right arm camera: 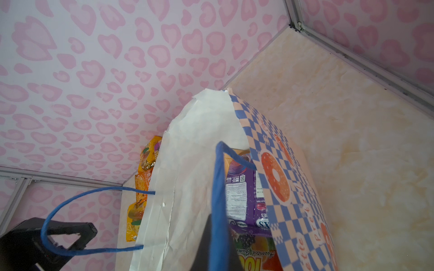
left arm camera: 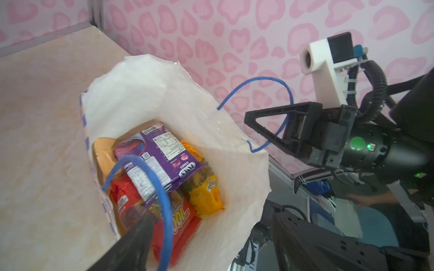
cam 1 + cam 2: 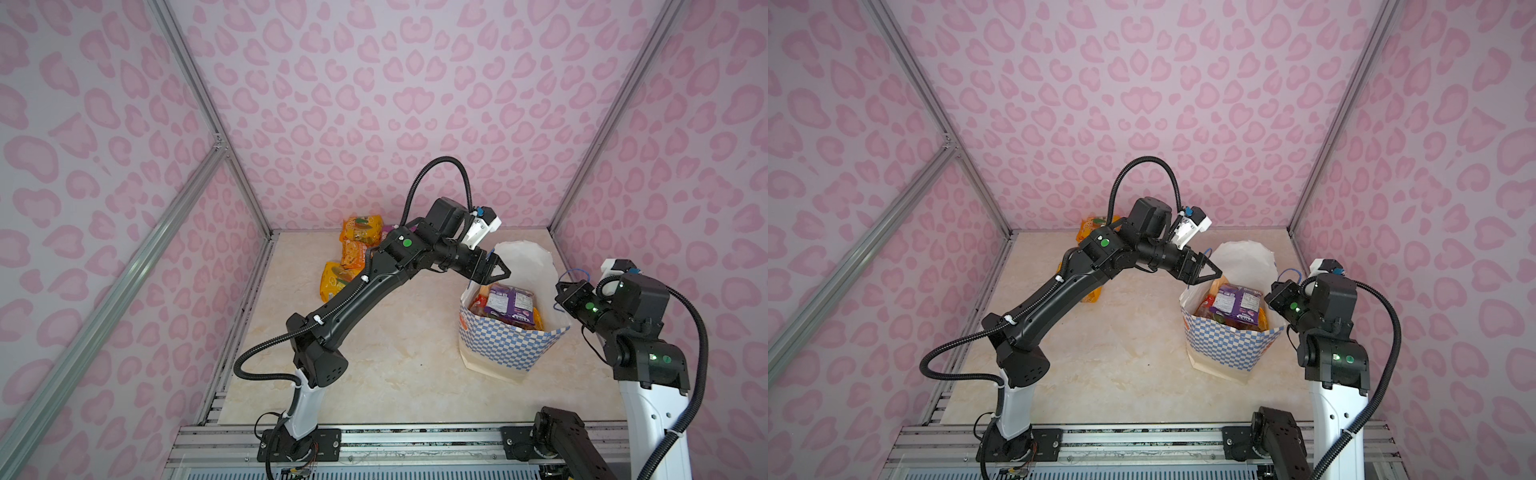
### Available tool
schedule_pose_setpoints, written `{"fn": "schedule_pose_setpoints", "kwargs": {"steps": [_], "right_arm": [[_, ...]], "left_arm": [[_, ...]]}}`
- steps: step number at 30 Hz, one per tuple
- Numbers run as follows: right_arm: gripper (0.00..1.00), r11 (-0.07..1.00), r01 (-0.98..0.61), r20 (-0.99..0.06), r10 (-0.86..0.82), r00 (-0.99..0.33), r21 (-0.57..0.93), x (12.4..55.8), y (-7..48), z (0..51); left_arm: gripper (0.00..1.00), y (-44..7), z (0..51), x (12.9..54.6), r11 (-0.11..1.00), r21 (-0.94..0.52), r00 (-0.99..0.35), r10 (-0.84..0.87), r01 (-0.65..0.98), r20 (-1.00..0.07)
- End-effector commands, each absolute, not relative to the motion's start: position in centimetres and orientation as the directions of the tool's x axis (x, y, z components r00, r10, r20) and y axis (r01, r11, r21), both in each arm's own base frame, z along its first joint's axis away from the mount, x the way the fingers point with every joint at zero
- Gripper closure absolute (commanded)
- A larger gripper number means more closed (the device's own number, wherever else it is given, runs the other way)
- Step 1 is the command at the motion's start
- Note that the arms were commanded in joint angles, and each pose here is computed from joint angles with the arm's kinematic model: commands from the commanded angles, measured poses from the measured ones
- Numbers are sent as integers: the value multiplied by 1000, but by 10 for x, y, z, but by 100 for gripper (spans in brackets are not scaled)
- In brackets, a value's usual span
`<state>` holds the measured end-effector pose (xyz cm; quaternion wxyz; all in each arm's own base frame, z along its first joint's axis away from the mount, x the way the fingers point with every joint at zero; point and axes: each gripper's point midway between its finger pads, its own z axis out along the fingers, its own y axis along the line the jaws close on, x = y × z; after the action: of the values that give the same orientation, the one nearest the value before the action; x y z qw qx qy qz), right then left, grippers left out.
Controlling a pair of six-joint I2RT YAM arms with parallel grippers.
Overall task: Place the snacks into the paper bag
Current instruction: 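Withdraw the left gripper from the bag while the right gripper holds the handle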
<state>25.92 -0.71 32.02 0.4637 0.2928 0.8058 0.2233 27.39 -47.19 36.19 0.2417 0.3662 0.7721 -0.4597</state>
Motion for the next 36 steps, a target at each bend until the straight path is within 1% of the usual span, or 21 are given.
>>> {"fn": "schedule_pose_setpoints", "kwargs": {"steps": [1, 3, 7, 10, 11, 13, 15, 20, 28, 32, 36], "right_arm": [[100, 725, 255, -609, 681, -408, 640, 262, -5, 318], [100, 726, 251, -611, 679, -407, 640, 263, -4, 319], [100, 725, 256, -613, 681, -401, 639, 265, -6, 319], [100, 713, 239, -604, 691, -397, 659, 269, -3, 323], [100, 713, 233, -606, 691, -395, 662, 270, -3, 325], [100, 718, 232, -614, 687, -388, 657, 271, -3, 328], [100, 723, 239, -621, 684, -383, 648, 273, -5, 330], [100, 730, 211, -633, 674, -381, 650, 281, 5, 339], [100, 737, 172, -640, 659, -394, 653, 289, 19, 345], [100, 739, 151, -641, 651, -406, 656, 295, 24, 348], [100, 742, 118, -647, 641, -413, 660, 302, 30, 356]], "left_arm": [[28, -478, 370, 270, 255, -568, -623, 339, 782, -705], [41, -480, 375, 271, 247, -580, -630, 327, 776, -704], [75, -479, 392, 286, 272, -605, -662, 242, 748, -710], [94, -470, 399, 310, 335, -626, -698, 163, 704, -698], [96, -465, 400, 319, 355, -637, -712, 136, 684, -689], [96, -457, 404, 330, 374, -661, -735, 94, 651, -672], [97, -450, 415, 333, 364, -669, -735, 68, 648, -675], [96, -436, 450, 323, 336, -643, -688, 25, 689, -725], [96, -421, 482, 308, 270, -644, -667, -8, 716, -745], [96, -411, 488, 309, 293, -632, -654, -29, 717, -756], [96, -401, 486, 318, 349, -614, -638, -57, 708, -768]]}}
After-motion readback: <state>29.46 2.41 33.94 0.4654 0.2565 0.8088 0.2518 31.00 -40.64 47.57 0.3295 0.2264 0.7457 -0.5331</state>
